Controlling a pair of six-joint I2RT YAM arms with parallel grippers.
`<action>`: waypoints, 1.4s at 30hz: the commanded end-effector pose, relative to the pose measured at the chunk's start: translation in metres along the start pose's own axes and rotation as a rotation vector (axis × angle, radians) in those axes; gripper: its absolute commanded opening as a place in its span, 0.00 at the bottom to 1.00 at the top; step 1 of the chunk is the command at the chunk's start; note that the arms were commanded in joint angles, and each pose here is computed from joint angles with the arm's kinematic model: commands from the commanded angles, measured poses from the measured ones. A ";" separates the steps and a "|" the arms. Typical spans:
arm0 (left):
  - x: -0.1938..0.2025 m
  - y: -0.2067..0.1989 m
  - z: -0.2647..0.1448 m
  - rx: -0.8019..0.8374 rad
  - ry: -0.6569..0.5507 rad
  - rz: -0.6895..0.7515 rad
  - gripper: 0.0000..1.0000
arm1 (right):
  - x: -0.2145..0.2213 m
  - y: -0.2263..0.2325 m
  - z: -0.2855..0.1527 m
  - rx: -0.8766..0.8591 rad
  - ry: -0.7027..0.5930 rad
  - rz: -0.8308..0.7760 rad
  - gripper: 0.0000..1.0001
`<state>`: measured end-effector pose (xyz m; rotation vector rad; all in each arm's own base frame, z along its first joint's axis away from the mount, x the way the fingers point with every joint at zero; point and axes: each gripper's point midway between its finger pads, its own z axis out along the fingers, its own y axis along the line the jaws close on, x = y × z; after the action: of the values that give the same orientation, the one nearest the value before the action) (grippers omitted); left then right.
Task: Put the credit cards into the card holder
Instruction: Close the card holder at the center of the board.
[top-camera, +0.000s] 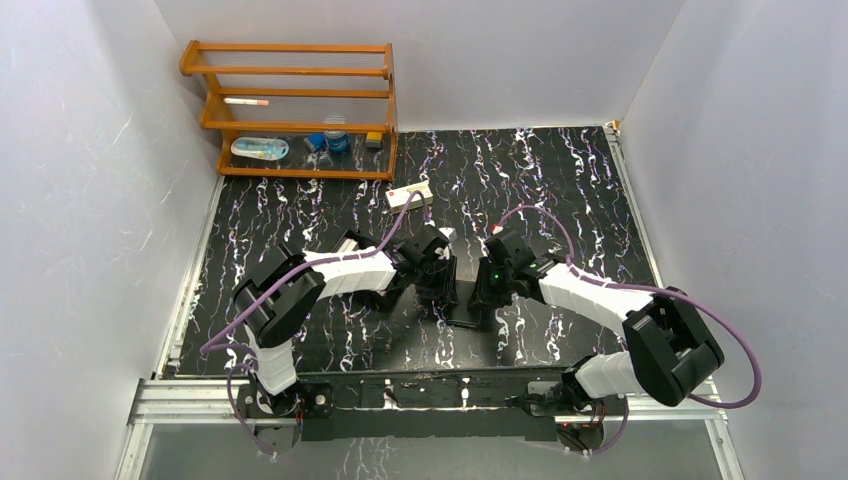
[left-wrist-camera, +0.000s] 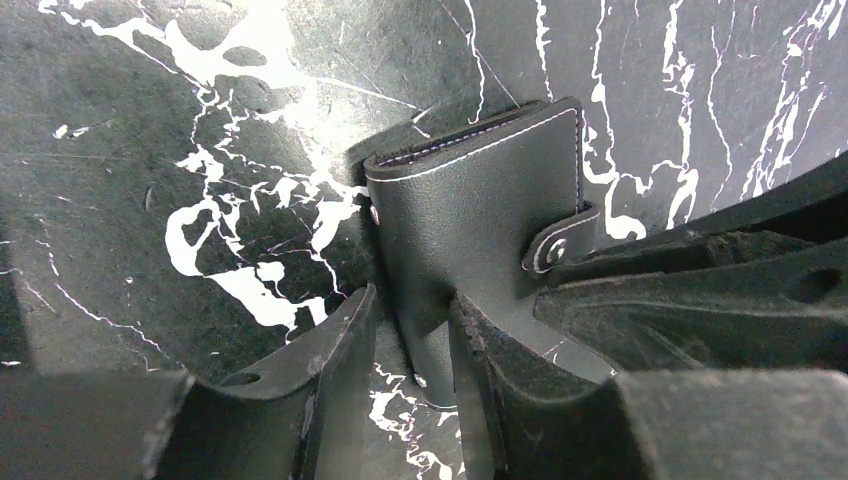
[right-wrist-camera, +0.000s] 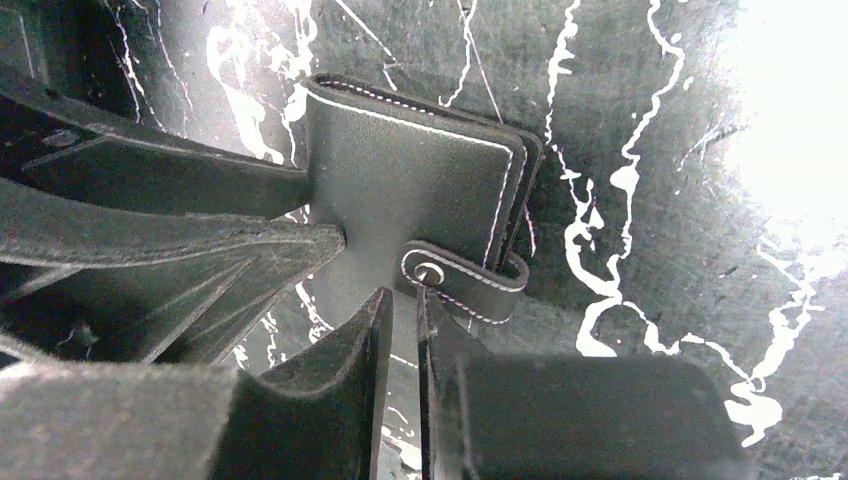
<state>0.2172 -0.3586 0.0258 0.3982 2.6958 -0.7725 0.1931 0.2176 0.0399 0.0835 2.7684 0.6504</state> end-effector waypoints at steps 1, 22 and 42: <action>-0.004 -0.010 -0.012 0.014 -0.014 0.015 0.31 | -0.020 0.027 -0.026 -0.070 -0.074 -0.045 0.25; -0.021 -0.019 -0.008 0.018 -0.017 0.039 0.44 | -0.028 -0.002 -0.016 0.052 -0.131 0.094 0.26; 0.005 0.007 0.006 -0.054 0.057 0.031 0.36 | -0.009 0.003 0.008 -0.033 -0.038 0.031 0.25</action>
<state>0.2298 -0.3683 0.0270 0.4273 2.6908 -0.7418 0.2034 0.2086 0.0369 0.2142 2.7393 0.6049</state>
